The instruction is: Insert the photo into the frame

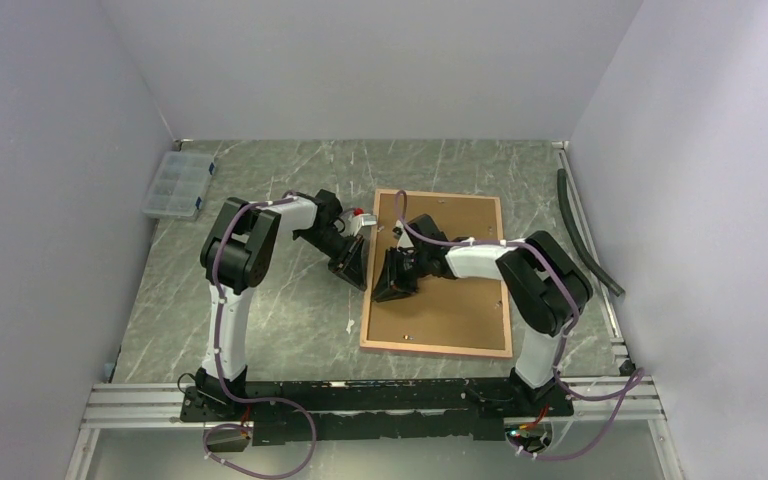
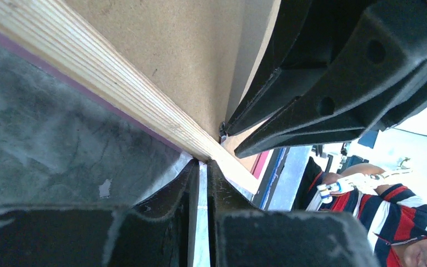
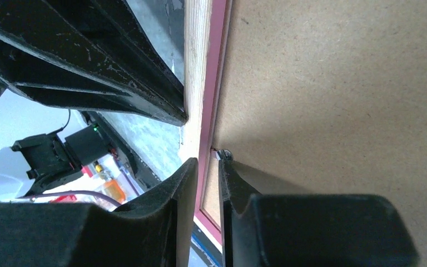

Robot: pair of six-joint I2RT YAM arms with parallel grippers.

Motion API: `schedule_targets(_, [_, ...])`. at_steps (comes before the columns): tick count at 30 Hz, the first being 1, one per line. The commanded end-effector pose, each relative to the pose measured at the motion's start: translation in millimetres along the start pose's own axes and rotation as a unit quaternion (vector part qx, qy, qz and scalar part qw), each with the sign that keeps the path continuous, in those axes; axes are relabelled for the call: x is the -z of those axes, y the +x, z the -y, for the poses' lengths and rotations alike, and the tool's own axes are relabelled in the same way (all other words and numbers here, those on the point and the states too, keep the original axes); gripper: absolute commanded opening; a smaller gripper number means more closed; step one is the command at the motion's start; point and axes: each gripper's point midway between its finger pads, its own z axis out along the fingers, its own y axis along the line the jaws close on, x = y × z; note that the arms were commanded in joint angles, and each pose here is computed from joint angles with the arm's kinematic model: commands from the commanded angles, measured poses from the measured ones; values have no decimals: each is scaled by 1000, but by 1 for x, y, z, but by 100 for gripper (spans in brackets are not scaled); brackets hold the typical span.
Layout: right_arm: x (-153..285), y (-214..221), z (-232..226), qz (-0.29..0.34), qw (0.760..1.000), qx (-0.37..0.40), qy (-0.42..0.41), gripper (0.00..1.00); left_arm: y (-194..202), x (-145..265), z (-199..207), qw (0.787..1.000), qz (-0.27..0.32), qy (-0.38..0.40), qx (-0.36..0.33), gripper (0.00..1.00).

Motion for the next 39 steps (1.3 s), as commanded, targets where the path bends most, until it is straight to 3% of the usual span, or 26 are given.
schedule_targets(1, [-7,-4,17,41,997,19,67,30,-10,-8,9,999,15,34,-12,13])
schedule_targets(7, [5,9,24,60,995,-5,74,39,-12,-9,7,999,24,28,-6,11])
schedule_targets(24, [22,36,47,56,992,-39,102,38,-17,-11,0,999,30,11,3,8])
schedule_targets(39, [3,14,34,59,995,-35,75,35,-20,-13,2,999,35,18,6,7])
